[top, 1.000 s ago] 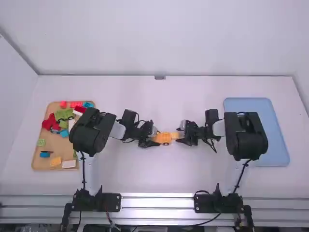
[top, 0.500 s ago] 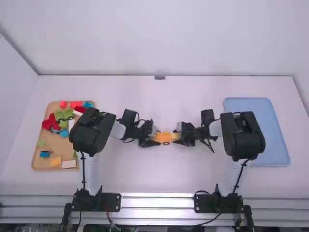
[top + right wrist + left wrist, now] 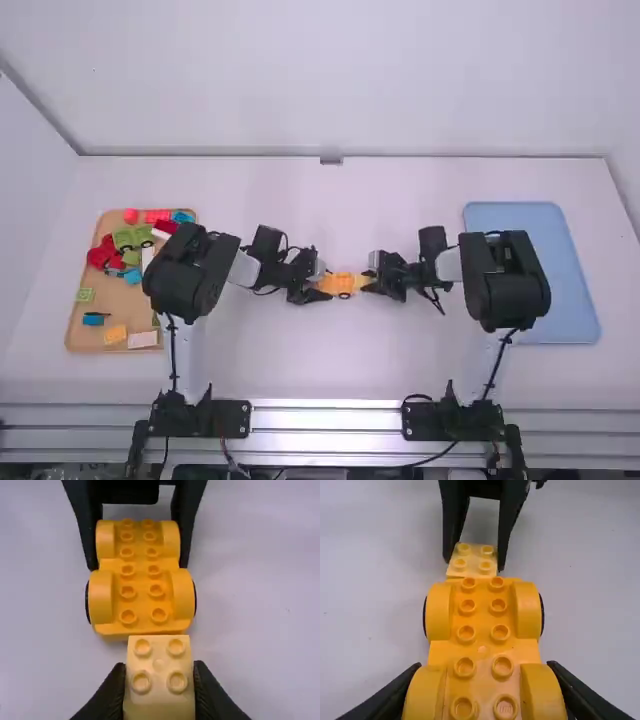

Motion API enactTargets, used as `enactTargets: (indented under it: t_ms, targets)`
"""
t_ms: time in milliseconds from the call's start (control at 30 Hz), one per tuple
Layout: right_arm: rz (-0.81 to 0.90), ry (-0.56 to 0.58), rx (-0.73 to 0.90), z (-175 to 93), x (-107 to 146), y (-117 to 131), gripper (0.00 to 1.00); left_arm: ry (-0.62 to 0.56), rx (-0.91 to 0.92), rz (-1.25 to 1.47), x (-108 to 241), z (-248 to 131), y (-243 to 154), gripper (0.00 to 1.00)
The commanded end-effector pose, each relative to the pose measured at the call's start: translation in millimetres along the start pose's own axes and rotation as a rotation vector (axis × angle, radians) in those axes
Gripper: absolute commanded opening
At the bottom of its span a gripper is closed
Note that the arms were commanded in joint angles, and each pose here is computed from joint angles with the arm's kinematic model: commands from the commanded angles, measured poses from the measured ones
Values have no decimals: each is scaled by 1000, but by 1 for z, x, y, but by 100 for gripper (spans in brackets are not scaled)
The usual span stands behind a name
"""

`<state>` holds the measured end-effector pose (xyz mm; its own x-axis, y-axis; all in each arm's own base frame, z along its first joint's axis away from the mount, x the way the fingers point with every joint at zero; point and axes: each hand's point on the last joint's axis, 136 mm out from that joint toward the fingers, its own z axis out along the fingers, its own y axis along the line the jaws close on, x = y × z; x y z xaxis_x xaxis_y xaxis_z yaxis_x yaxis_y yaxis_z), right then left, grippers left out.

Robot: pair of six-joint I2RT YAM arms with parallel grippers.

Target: Assemble lego blocks to make yellow taxi

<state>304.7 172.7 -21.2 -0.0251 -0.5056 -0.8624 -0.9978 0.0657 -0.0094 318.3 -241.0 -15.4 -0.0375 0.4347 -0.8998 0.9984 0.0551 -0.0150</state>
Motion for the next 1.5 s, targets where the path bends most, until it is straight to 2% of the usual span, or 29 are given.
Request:
enactTargets:
  t_ms: [0, 267, 433, 600, 800, 900, 1033, 1167, 1467]
  targets:
    - [47, 39, -13, 5, 8, 0, 16, 102, -32, -67, 28, 2, -5, 45]
    - [73, 43, -40, -1, -7, -8, 16, 109, -19, 14, 33, 1, -13, 40]
    - [0, 53, -102, -12, -27, -5, 15, 134, -30, 5, 39, 1, -13, 34]
    - [-83, 58, -138, -16, -48, 5, 13, 199, -69, -28, 50, -1, -7, 34]
    - [-98, 146, -109, -6, -62, 3, 12, 198, -69, -27, 50, -1, -8, 34]
    - [-98, 168, -77, 6, -62, 2, 12, 197, -70, -25, 50, -1, -8, 35]
    - [-139, 136, -75, 20, -61, 11, 15, 198, -69, -28, 50, -2, -8, 35]
    - [-61, 109, -40, 20, -60, 7, 15, 199, -69, -29, 51, -2, -8, 35]
    - [-73, 106, -43, 28, -56, 16, 16, 196, -73, -35, 50, -1, -7, 36]
